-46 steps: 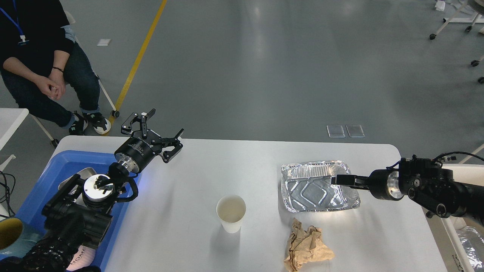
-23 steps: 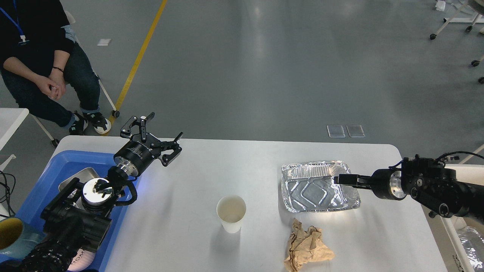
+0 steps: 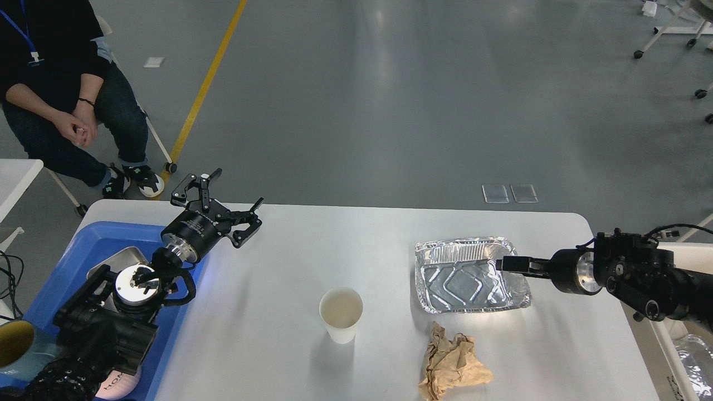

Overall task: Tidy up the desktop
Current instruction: 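Grasp the foil tray edge with the right gripper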

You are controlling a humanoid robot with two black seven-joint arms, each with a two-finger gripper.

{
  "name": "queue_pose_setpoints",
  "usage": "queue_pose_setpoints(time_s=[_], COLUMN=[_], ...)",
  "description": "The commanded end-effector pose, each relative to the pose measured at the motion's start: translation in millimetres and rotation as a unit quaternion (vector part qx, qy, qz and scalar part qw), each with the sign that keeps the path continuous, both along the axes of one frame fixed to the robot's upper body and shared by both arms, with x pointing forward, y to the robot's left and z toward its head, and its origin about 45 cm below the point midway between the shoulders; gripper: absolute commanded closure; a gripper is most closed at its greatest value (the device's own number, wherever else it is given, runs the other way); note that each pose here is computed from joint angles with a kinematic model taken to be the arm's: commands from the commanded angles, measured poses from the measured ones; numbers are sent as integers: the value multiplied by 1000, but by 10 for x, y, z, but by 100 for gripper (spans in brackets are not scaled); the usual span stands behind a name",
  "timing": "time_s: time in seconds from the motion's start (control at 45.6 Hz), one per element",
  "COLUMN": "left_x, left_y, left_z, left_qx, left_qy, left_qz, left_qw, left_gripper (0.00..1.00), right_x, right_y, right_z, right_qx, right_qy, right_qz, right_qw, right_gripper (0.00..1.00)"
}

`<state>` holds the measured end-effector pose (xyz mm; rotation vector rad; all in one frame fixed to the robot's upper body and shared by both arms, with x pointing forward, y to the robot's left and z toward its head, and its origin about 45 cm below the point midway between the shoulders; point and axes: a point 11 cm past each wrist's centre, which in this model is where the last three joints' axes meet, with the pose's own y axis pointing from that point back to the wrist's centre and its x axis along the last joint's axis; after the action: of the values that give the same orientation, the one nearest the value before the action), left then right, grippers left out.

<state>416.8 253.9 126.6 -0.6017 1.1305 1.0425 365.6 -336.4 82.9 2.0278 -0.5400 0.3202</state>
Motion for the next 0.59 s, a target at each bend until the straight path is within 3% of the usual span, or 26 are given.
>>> queue_pose_setpoints(time_s=[0.0,0.57], left_x=[-6,-9], left_y=[7,18], left_z=[-7,-12], left_qx=[1,2], left_qy=[1,1], left_qz=[0,1], left_qw=[1000,1000], left_gripper=[0,0], right_x=[-22,-46], right_y=[17,246], right_z=[-25,-98], right_qx=[3,19], right_qy=[3,9], right_qz=[1,16], right_qw=[1000,1000], right_gripper=[0,1])
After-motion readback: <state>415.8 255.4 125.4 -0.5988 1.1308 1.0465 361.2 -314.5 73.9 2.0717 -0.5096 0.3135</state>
